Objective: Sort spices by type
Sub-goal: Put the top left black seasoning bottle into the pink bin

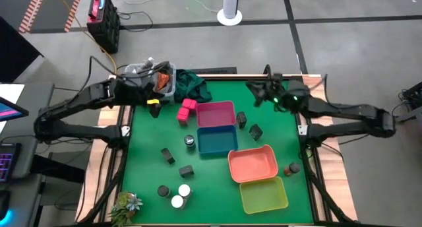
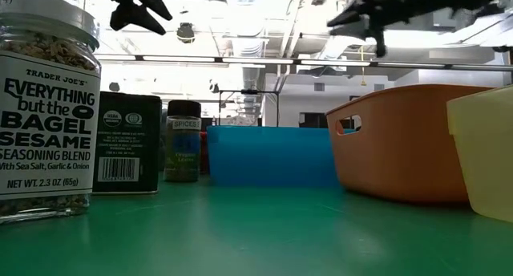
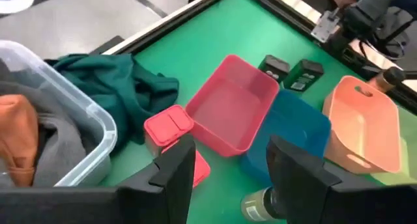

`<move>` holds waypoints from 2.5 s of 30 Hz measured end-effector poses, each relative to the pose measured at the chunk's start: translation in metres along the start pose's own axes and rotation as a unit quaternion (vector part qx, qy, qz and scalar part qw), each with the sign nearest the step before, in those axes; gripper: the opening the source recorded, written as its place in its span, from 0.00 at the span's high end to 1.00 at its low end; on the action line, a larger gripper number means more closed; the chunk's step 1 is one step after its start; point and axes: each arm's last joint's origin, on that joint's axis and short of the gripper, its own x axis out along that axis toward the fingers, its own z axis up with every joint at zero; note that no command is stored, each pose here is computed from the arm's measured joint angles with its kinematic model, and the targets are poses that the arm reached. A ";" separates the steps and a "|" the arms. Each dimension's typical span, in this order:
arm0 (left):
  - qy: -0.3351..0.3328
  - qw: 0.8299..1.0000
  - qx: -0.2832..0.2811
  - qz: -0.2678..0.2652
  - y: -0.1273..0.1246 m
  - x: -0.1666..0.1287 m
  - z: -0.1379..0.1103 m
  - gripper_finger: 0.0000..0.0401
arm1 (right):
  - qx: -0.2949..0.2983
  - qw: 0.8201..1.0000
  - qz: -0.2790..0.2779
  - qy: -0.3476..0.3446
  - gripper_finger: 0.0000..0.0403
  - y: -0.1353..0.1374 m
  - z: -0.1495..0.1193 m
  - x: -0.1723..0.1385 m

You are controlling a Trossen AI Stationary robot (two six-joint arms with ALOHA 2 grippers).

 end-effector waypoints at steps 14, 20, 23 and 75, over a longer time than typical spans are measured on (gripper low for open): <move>0.012 0.999 -0.009 -0.033 -0.016 0.015 0.001 0.56 | 0.018 0.973 0.170 0.158 0.73 0.040 0.039 0.056; 0.079 0.995 -0.016 -0.058 -0.040 0.030 -0.014 0.56 | -0.143 0.940 0.129 0.282 0.73 0.068 0.038 0.045; 0.099 0.993 -0.030 -0.062 -0.053 0.031 -0.023 0.56 | -0.172 0.926 0.109 0.319 0.73 0.078 0.038 0.037; 0.300 0.908 0.278 -0.086 -0.108 0.177 -0.083 0.29 | -0.245 0.893 -0.089 0.366 0.33 0.109 0.003 -0.031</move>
